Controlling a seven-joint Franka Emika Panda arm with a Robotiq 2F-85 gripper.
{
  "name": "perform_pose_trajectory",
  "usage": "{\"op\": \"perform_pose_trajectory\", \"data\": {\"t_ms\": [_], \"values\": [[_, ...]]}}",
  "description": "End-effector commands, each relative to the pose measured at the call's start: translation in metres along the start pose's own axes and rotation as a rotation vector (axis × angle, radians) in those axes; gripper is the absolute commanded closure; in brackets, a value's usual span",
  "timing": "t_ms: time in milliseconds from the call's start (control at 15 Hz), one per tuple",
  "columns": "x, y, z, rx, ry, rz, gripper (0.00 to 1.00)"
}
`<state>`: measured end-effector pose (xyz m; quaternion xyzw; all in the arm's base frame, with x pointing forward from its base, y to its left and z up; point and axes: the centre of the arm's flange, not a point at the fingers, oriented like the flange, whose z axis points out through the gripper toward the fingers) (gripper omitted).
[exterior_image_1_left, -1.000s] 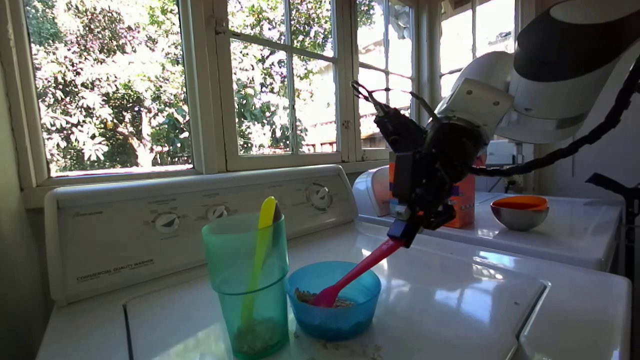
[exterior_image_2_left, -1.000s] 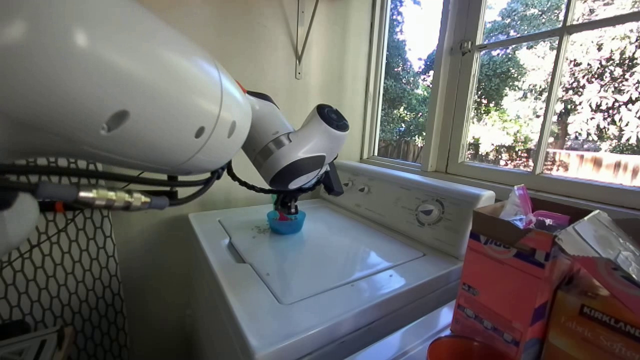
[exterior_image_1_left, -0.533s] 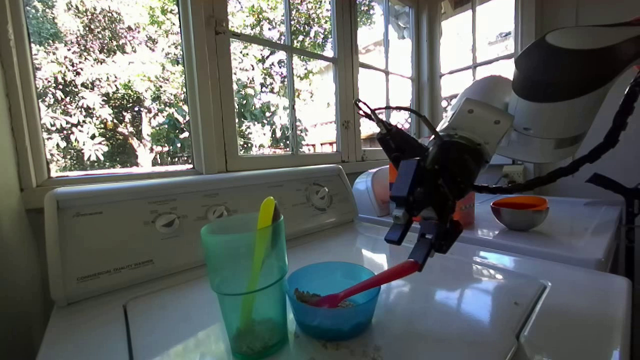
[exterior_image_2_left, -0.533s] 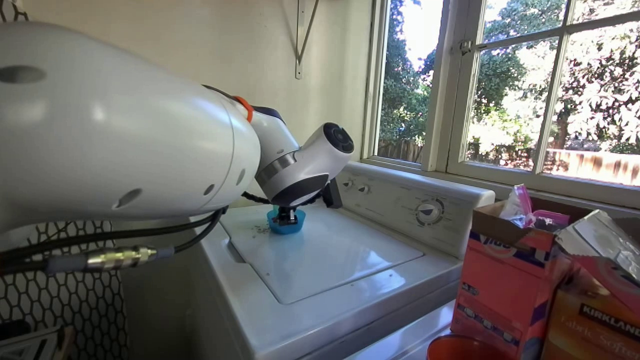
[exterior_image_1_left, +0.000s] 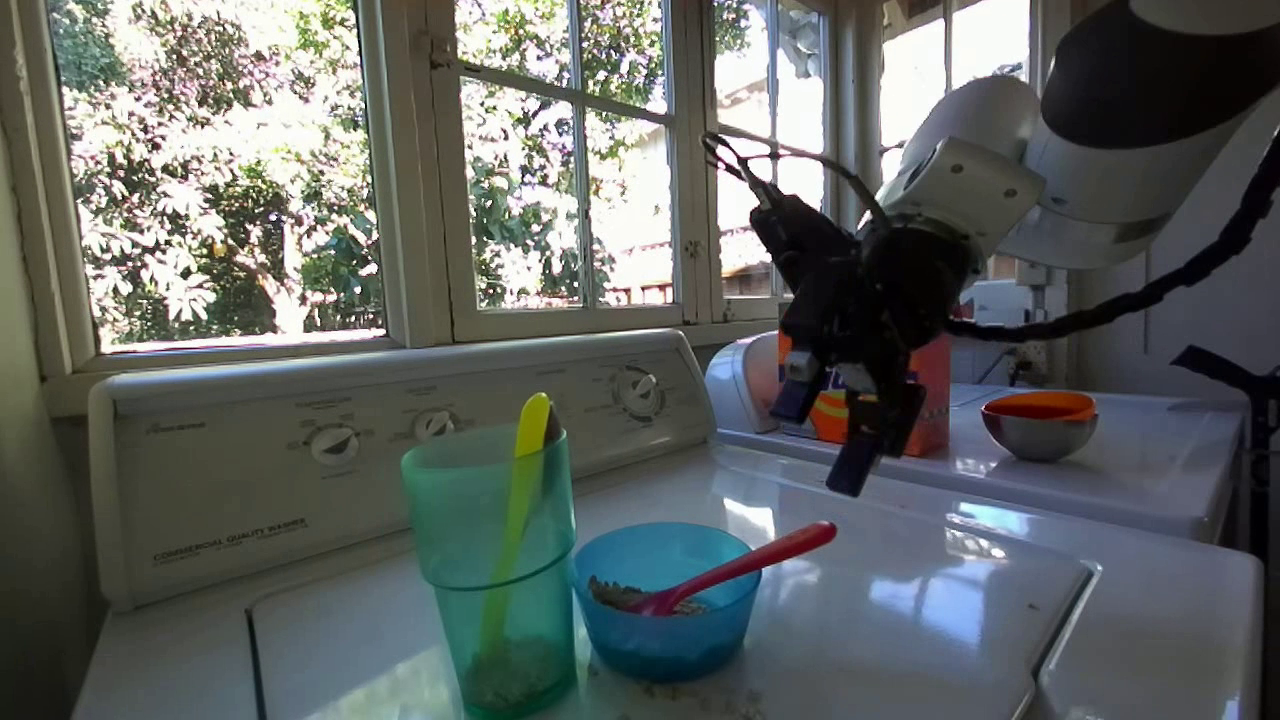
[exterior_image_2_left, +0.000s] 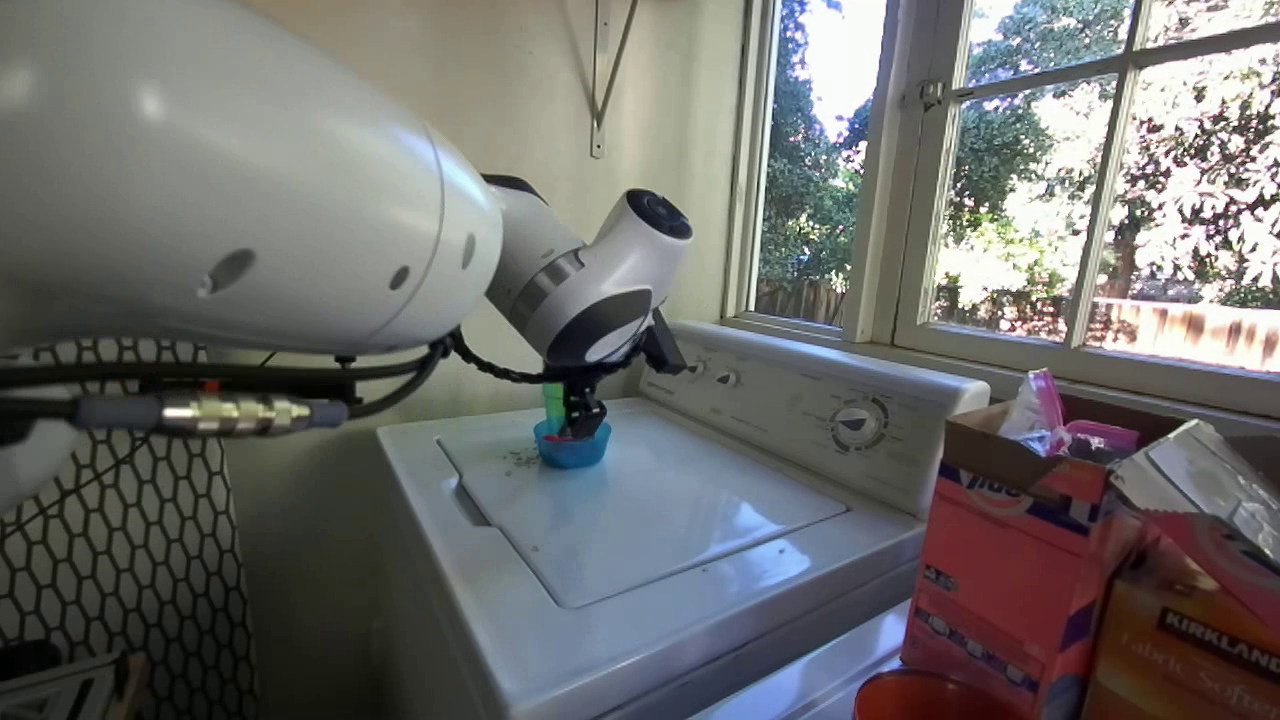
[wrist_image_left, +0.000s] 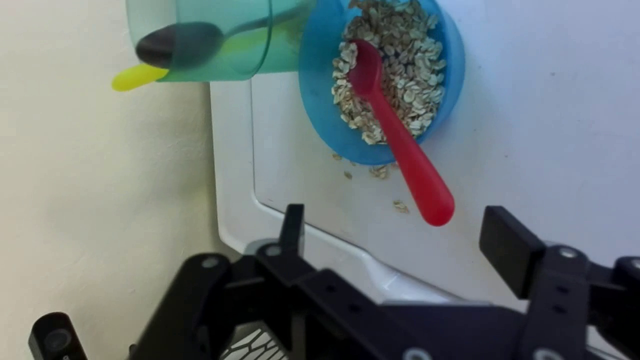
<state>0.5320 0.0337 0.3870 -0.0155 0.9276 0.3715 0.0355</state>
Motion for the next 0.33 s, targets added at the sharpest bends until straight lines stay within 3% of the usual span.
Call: {"op": "perform_pose_trajectory", "data": {"t_ms": [0,67,133,267], "values": [[0.02,0.046,-0.036,0.125,-0.011,-0.132,0.04],[0.026,0.061,-0.044,0.158,-0.019,-0.151,0.0],[0.013,0.045,-0.026,0.067,-0.011,-0.091,0.0],[0.017,0.059,-0.033,0.078,-0.015,-0.087,0.0]]}}
